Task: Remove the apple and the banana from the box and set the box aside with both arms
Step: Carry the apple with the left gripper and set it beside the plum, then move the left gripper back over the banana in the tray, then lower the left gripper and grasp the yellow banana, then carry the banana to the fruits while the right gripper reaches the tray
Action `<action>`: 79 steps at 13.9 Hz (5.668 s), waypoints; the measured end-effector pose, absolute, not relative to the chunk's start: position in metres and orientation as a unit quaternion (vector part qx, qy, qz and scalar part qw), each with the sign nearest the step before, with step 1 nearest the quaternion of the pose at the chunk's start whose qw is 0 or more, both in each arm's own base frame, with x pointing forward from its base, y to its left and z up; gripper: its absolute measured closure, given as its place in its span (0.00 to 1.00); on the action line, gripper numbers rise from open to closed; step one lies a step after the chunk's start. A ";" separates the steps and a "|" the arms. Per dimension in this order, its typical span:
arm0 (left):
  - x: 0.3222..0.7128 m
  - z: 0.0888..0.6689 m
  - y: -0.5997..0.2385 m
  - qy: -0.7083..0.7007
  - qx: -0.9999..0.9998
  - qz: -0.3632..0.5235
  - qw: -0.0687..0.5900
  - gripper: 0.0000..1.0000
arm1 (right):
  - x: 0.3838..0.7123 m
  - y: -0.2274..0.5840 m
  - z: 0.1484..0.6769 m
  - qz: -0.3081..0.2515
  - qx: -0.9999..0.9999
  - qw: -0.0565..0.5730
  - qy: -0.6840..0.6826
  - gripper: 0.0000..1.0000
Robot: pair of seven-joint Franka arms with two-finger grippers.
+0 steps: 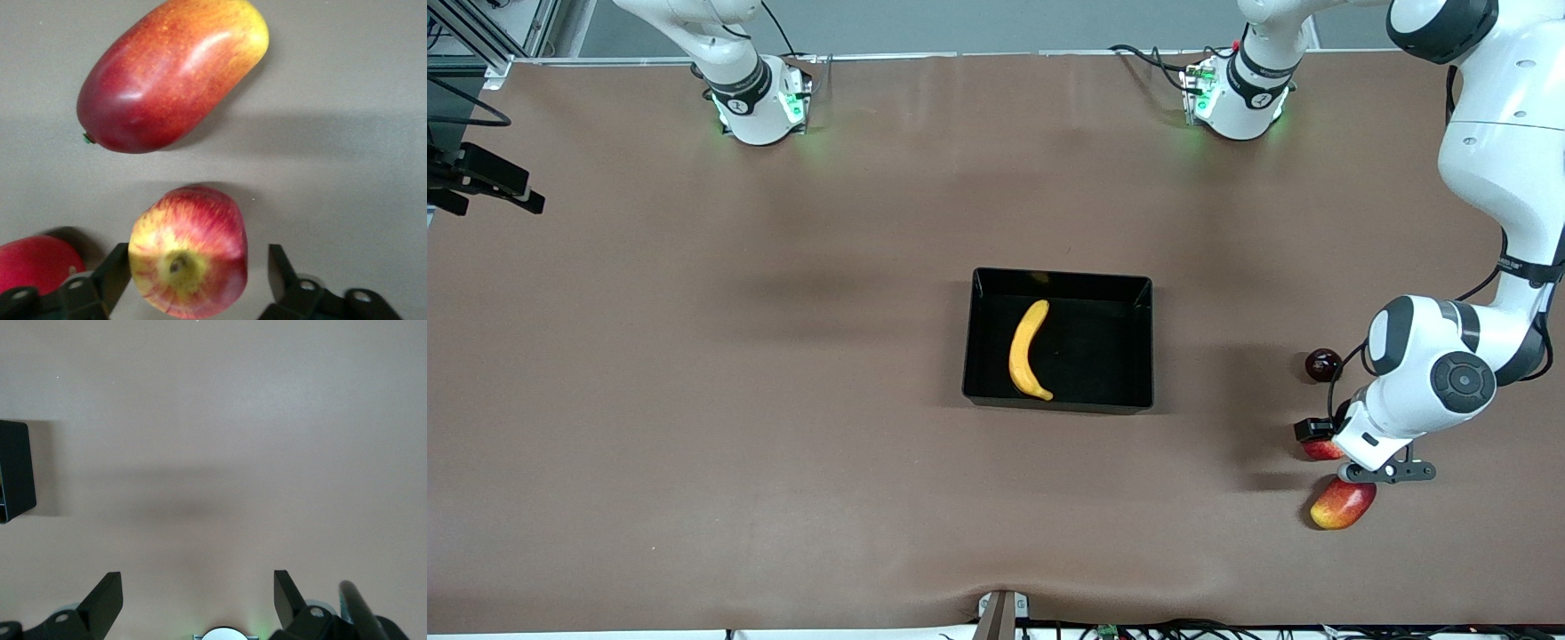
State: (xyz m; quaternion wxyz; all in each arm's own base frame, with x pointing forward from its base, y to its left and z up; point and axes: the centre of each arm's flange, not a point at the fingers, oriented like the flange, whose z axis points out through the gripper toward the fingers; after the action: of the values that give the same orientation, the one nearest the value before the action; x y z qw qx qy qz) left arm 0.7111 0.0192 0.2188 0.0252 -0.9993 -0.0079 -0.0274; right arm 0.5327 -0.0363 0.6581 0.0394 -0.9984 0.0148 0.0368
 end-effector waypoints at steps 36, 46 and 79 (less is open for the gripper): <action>0.536 0.181 -0.464 -0.006 -0.997 -0.050 -0.055 0.47 | 0.537 -0.036 0.651 0.044 -0.998 0.041 0.014 0.00; 0.562 0.284 -0.454 -0.004 -0.993 -0.112 -0.036 0.64 | 0.577 -0.027 0.581 0.096 -0.994 0.049 0.002 0.00; 0.696 0.205 -0.083 0.086 -0.994 -0.068 0.011 0.29 | 0.582 0.427 0.248 0.039 -0.995 0.071 0.063 0.48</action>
State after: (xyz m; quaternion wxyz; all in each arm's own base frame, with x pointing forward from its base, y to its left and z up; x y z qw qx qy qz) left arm 0.6964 -0.0831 0.2045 0.0110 -0.9939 0.0859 -0.0678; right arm 0.5817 0.4269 0.2477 0.0711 -0.9947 0.0629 0.0393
